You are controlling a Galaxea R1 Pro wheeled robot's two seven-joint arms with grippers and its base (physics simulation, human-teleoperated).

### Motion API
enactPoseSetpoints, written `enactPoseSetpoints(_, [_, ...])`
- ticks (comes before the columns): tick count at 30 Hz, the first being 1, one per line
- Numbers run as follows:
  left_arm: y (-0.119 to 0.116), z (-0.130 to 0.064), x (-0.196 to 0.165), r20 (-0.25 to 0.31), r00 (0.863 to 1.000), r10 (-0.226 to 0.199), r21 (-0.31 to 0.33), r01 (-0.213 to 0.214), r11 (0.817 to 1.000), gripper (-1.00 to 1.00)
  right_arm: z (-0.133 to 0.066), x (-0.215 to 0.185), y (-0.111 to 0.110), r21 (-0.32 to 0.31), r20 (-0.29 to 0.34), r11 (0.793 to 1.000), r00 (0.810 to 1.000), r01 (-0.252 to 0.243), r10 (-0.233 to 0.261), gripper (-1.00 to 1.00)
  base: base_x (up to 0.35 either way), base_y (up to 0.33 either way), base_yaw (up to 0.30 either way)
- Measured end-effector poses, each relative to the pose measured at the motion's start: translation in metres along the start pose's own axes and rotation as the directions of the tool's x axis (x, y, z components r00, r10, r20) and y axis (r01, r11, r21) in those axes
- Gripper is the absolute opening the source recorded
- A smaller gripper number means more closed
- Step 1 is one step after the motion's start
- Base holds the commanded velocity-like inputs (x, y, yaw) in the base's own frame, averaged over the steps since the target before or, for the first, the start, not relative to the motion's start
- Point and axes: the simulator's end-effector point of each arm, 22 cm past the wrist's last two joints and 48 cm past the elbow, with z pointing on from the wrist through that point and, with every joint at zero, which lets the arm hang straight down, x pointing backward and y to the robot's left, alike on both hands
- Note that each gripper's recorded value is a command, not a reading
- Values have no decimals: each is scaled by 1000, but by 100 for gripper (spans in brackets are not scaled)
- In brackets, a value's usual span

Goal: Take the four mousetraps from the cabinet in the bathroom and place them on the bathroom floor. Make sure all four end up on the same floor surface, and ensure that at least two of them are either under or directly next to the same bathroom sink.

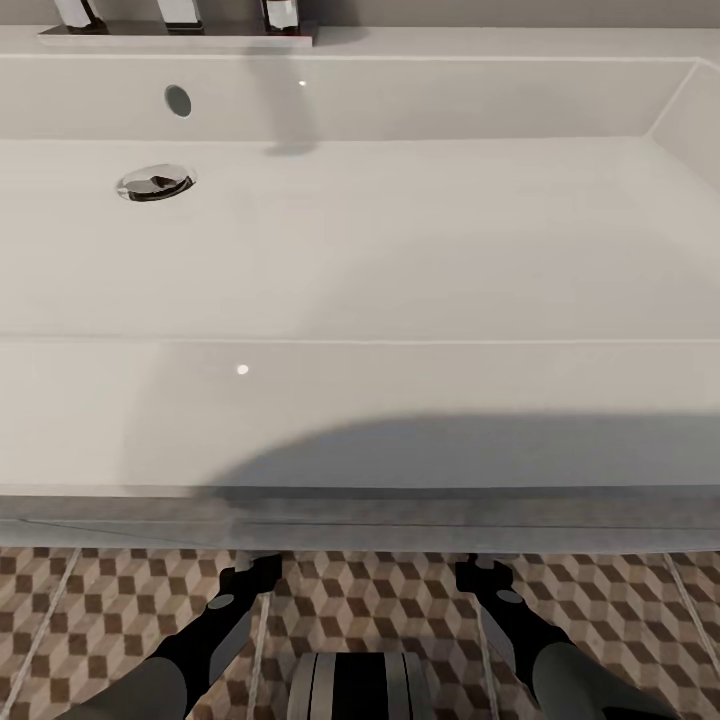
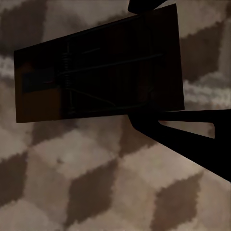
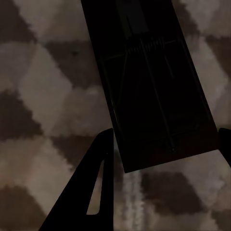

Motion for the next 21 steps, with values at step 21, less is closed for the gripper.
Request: enactPoseSetpoints(21, [2,0,2,-6,1000,0,-4,0,1000,-100,0,0,0,1,0,1000,1000,-2,2,100,0,0,0])
